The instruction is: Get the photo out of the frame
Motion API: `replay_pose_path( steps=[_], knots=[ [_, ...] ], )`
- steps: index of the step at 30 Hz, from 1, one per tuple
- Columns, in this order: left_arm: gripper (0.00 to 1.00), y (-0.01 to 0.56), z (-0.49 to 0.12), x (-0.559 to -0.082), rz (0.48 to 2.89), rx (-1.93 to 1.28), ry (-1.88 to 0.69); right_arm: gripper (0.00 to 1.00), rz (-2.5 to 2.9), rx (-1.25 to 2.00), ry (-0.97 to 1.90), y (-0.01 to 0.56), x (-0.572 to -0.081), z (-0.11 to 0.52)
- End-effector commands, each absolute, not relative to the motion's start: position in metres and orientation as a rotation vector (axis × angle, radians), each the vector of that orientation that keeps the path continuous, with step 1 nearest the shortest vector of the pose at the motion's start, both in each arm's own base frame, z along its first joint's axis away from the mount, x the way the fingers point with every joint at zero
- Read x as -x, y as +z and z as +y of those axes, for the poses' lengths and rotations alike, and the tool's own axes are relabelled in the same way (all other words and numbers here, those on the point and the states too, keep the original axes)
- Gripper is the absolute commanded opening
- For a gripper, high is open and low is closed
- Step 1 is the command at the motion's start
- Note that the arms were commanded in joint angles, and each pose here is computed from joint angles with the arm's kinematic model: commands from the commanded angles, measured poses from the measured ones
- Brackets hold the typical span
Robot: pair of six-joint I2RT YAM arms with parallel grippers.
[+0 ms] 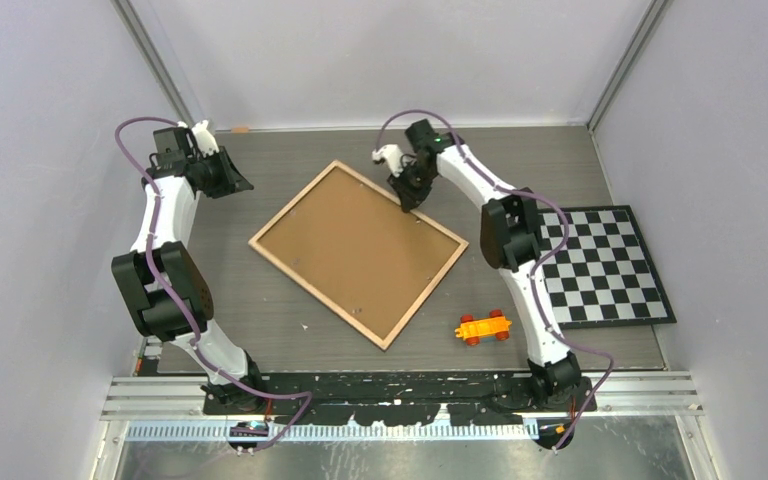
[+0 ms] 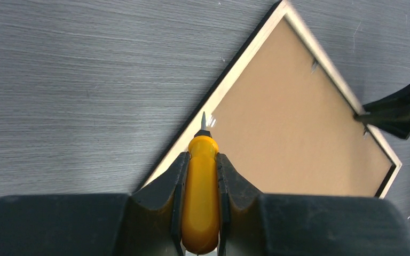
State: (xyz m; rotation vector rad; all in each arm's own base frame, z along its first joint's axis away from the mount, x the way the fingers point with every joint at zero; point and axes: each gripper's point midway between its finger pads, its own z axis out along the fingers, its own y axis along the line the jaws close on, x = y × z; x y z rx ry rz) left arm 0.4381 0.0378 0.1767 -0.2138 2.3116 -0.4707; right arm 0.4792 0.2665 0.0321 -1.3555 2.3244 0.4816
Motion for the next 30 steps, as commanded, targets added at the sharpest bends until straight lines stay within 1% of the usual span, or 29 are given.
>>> replay_pose_path(
  steps=[1, 3, 5, 8, 11, 12, 15, 16, 18, 21, 22, 27, 30],
  knots=[
    [0.0, 0.2, 0.043, -0.438, 2.252, 0.172, -0.428, 0.14, 2.247, 1.676, 0.563, 0.031, -0.414, 0.304],
    [0.0, 0.201, 0.043, -0.435, 2.251, 0.17, -0.422, 0.14, 2.221, 1.683, 0.539, 0.034, -0.418, 0.307],
    [0.0, 0.201, 0.043, -0.434, 2.249, 0.17, -0.417, 0.14, 2.2, 1.672, 0.473, 0.034, -0.432, 0.305],
    [0.0, 0.2, 0.043, -0.431, 2.252, 0.175, -0.415, 0.15, 2.189, 1.595, 0.33, 0.034, -0.471, 0.292],
    [0.0, 0.2, 0.043, -0.43, 2.255, 0.181, -0.413, 0.21, 2.17, 1.45, 0.175, 0.04, -0.522, 0.273],
    [0.0, 0.199, 0.042, -0.43, 2.257, 0.183, -0.413, 0.26, 2.156, 1.397, 0.103, 0.043, -0.542, 0.263],
    [0.0, 0.2, 0.043, -0.429, 2.258, 0.187, -0.411, 0.5, 2.064, 1.228, -0.063, 0.062, -0.595, 0.241],
    [0.0, 0.198, 0.043, -0.43, 2.262, 0.197, -0.416, 0.72, 1.972, 1.075, -0.185, 0.088, -0.633, 0.225],
    [0.0, 0.198, 0.043, -0.43, 2.262, 0.204, -0.417, 0.83, 1.917, 0.969, -0.23, 0.114, -0.649, 0.221],
    [0.0, 0.199, 0.042, -0.432, 2.259, 0.207, -0.427, 0.98, 1.898, 0.819, -0.19, 0.154, -0.649, 0.221],
    [0.0, 0.2, 0.042, -0.432, 2.256, 0.207, -0.429, 0.99, 1.905, 0.767, -0.158, 0.165, -0.645, 0.222],
    [0.0, 0.2, 0.041, -0.434, 2.242, 0.217, -0.438, 1.0, 1.984, 0.424, -0.012, 0.211, -0.602, 0.204],
    [0.0, 0.2, 0.04, -0.437, 2.236, 0.221, -0.45, 1.0, 2.081, 0.287, 0.083, 0.209, -0.57, 0.189]
  ],
)
